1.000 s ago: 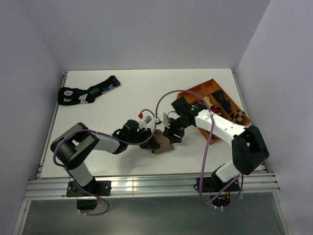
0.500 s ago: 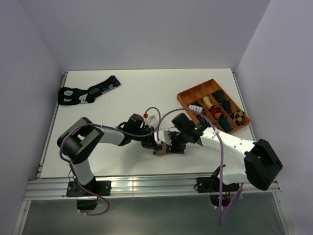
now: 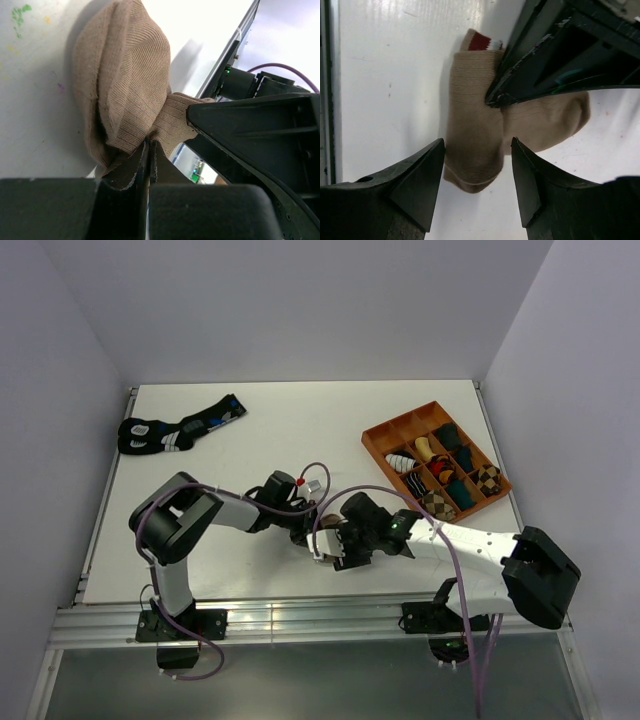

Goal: Roll the socks
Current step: Roll the sock at the center of the board.

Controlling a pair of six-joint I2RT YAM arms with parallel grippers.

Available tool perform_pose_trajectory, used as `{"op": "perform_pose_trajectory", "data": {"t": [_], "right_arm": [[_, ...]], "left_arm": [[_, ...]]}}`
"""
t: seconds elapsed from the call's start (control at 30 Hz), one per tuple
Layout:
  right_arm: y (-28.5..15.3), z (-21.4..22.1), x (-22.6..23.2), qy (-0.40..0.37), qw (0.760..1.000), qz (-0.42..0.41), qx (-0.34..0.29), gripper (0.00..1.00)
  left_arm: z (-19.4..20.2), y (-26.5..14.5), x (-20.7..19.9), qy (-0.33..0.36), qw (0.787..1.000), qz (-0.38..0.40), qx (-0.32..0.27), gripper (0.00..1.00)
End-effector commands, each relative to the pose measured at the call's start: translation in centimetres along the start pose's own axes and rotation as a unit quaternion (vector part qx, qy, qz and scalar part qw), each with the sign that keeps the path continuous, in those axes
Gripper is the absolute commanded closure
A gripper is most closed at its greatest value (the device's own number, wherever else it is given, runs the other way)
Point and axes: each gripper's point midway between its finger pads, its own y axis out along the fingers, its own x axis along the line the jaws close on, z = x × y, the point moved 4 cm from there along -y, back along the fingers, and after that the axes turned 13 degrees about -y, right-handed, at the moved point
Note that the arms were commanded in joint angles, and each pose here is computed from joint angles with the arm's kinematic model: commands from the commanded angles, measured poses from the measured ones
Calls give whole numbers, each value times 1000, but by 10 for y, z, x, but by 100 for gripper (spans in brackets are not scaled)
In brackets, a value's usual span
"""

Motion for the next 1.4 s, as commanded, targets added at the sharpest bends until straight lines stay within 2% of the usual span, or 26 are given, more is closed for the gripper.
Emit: {"op": "perform_pose_trajectory", "data": {"t": [0.0,0.07,0.4,0.5,0.67,1.0,1.23,1.37], "right_arm": [[3,-5,-12,-12,1000,27,-2,37],[5,-6,-11,-12,1000,21,-1,38],[19,-8,-5,11,999,-42,0,58],[19,-10,-4,22,997,-70,0,67],[15,-7,3,67,987,-149,-6,75],[15,6,1,124,971,-203,-8,77],[14,9,-14,143,961,-236,-14,76],[17,9,-30,166,945,-280,-18,76]], "left_arm": [[6,4,22,-42,998,-37,16,100],[5,4,21,-45,998,-33,19,100],[1,5,17,-77,997,8,9,100],[-2,3,12,-65,998,20,-15,97],[-9,-3,14,-45,996,23,-77,87],[-18,-21,1,-3,980,80,-184,73],[-13,-43,0,24,962,89,-256,70],[-7,-58,-3,54,950,97,-292,70]]}}
